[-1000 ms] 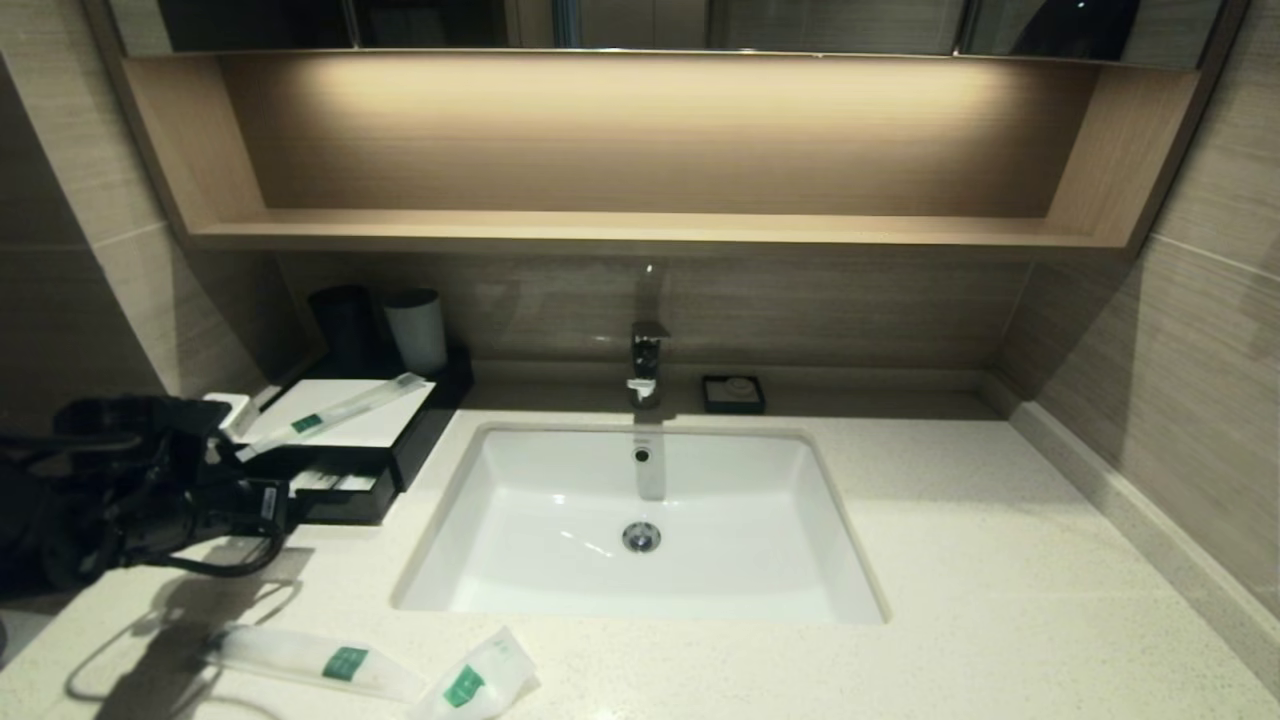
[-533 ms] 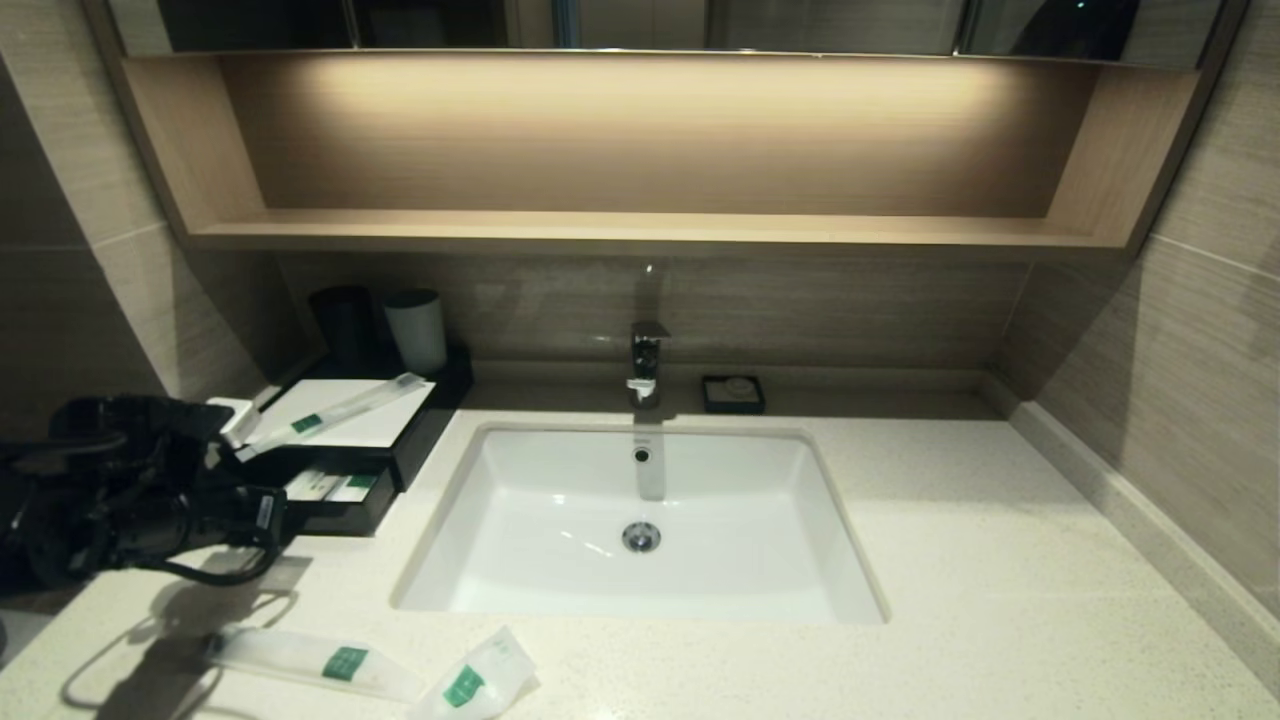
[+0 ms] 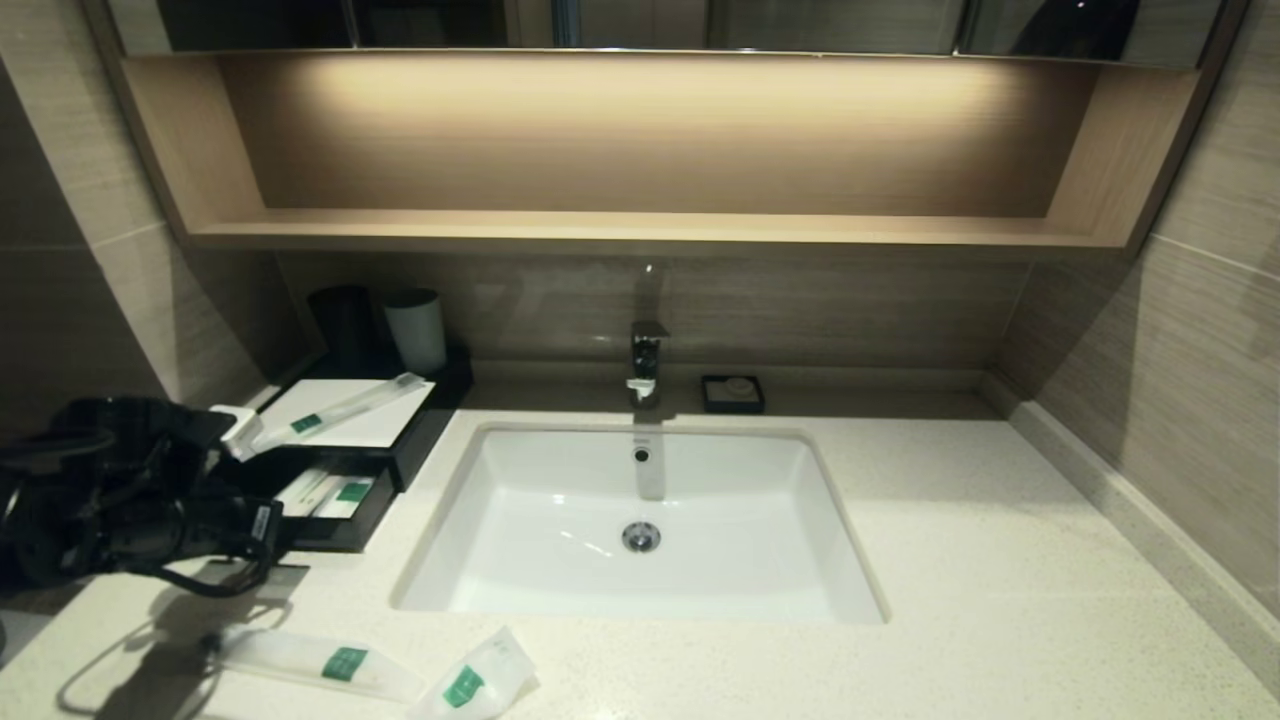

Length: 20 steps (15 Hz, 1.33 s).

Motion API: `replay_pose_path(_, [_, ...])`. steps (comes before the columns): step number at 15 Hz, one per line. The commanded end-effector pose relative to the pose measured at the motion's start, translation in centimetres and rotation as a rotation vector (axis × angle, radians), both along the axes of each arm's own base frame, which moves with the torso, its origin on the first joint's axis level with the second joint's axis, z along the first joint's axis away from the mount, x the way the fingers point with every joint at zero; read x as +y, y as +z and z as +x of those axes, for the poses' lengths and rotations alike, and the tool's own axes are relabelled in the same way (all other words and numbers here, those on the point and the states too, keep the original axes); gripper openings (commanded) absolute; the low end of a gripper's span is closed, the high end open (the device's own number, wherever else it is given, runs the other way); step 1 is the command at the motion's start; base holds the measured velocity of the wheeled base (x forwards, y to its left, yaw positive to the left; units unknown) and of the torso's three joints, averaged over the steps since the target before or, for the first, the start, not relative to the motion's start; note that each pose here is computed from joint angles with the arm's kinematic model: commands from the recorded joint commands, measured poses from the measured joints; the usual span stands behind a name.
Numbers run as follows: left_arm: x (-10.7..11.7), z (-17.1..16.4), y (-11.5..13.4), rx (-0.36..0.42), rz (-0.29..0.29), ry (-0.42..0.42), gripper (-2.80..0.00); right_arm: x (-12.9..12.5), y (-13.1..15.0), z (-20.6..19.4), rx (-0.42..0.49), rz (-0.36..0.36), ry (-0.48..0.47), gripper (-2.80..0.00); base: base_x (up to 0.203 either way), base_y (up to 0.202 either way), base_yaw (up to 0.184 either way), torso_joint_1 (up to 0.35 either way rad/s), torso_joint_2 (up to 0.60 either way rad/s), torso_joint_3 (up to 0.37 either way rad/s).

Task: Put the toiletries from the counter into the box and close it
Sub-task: Open the drawer

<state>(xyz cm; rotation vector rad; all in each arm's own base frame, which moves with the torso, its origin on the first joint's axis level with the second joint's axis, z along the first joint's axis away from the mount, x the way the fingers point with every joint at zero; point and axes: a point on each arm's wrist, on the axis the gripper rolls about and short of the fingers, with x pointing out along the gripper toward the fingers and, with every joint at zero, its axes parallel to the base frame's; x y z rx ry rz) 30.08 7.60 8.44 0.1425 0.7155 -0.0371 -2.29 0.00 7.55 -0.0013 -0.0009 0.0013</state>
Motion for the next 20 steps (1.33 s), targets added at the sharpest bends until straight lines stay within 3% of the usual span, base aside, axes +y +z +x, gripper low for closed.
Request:
replay_pose_path(1, [0.0, -0.1, 0.5, -0.014, 0.004, -0.002, -2.80, 0.0, 0.0, 0.0, 0.002, 0.000, 0.000, -2.80, 0.000, 0.000, 0.000, 0.000, 0.00, 0.000])
replay_pose_path(9, [-0.1, -0.4, 1.5, 0.072, -0.019, 0.000, -2.80, 0.0, 0.0, 0.0, 0.002, 0.000, 0.000, -2.80, 0.000, 0.000, 0.000, 0.000, 0.00, 0.000])
replay_pose_path(20, [-0.2, -1.3, 2.2, 0.182, -0.006, 0.011, -2.80, 0.0, 0.0, 0.0, 0.002, 0.000, 0.000, -2.80, 0.000, 0.000, 0.000, 0.000, 0.00, 0.000])
